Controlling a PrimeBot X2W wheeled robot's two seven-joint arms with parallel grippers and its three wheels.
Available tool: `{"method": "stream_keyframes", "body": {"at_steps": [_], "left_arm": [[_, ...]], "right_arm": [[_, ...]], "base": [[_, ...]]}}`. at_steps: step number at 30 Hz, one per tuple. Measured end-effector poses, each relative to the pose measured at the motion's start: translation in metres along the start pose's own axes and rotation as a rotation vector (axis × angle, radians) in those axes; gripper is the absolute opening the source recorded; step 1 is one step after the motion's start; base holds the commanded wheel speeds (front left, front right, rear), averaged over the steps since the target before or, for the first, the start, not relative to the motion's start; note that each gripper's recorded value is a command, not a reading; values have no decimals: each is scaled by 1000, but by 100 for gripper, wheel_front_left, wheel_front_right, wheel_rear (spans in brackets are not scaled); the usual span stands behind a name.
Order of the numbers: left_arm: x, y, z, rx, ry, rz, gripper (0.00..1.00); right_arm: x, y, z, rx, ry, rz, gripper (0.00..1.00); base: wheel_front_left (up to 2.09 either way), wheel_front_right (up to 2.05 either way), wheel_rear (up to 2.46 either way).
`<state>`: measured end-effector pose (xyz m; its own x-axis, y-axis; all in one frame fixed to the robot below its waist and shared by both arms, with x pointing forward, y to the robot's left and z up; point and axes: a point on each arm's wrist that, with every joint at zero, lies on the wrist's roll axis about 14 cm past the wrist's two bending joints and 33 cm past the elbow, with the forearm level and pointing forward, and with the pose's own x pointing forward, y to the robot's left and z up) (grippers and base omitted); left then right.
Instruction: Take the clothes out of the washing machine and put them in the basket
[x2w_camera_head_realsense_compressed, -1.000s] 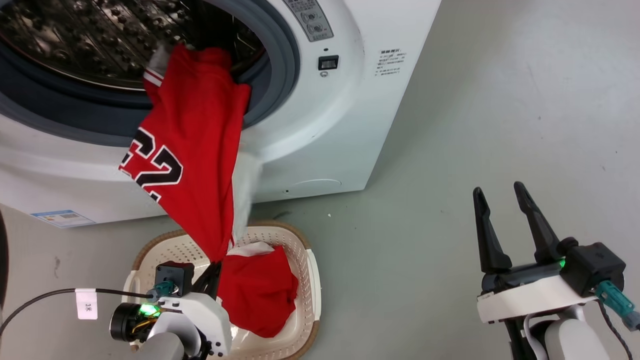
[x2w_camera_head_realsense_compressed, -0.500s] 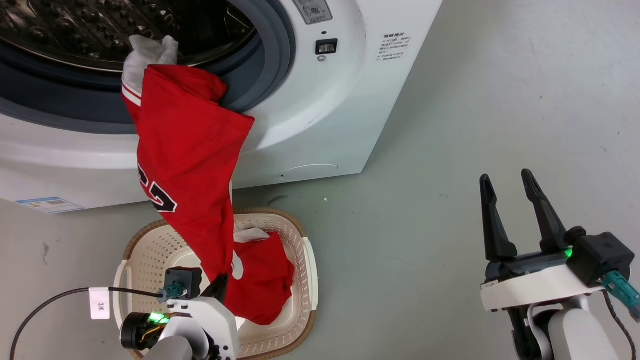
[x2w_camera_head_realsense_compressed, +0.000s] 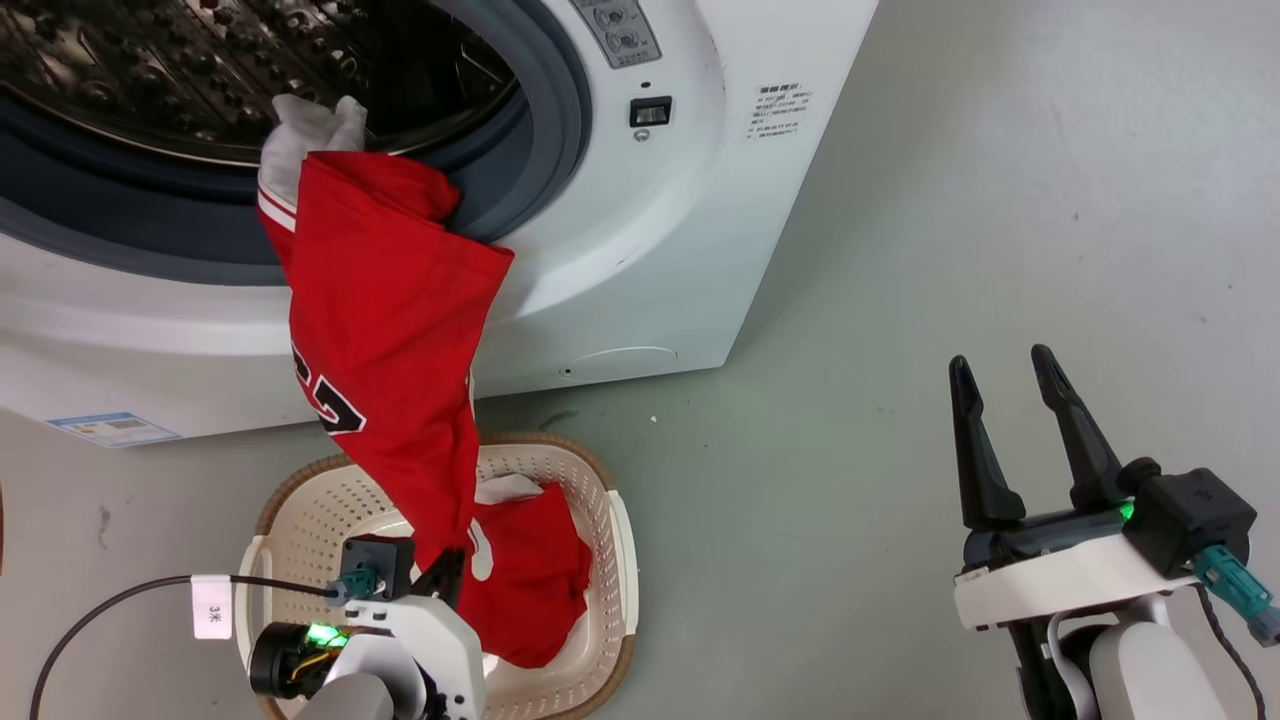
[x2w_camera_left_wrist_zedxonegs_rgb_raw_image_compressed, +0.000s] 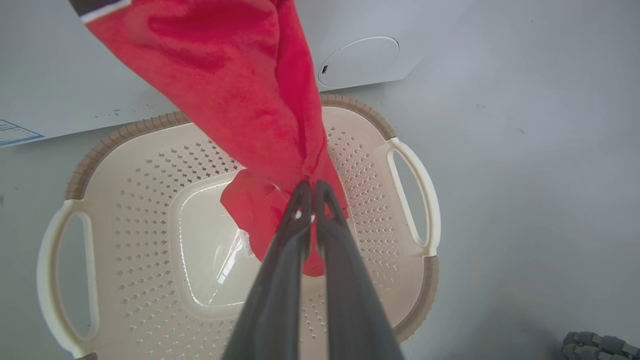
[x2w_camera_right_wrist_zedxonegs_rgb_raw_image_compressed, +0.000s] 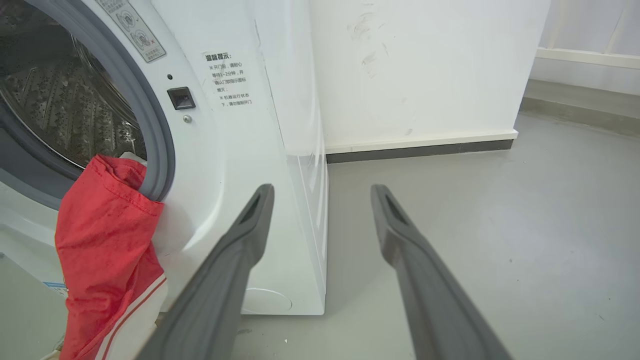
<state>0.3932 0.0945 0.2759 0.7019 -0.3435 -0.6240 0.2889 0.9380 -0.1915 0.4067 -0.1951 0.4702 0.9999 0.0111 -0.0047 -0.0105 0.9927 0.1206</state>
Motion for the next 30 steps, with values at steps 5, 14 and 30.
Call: {"method": "stream_keyframes", "body": {"at_steps": [5, 14, 30], "left_arm": [[-9, -4, 1, 8, -11, 4, 100], [-38, 1, 27, 4, -139, 72, 100], [-22, 30, 104, 97, -312, 153, 100]], "right_arm": [[-10, 2, 3, 0, -2, 2, 100], [-26, 13, 16, -3, -35, 32, 100], [-24, 10, 11, 1, -20, 21, 100]], "base": [[0, 0, 0], [0, 0, 0], [0, 0, 0]]}}
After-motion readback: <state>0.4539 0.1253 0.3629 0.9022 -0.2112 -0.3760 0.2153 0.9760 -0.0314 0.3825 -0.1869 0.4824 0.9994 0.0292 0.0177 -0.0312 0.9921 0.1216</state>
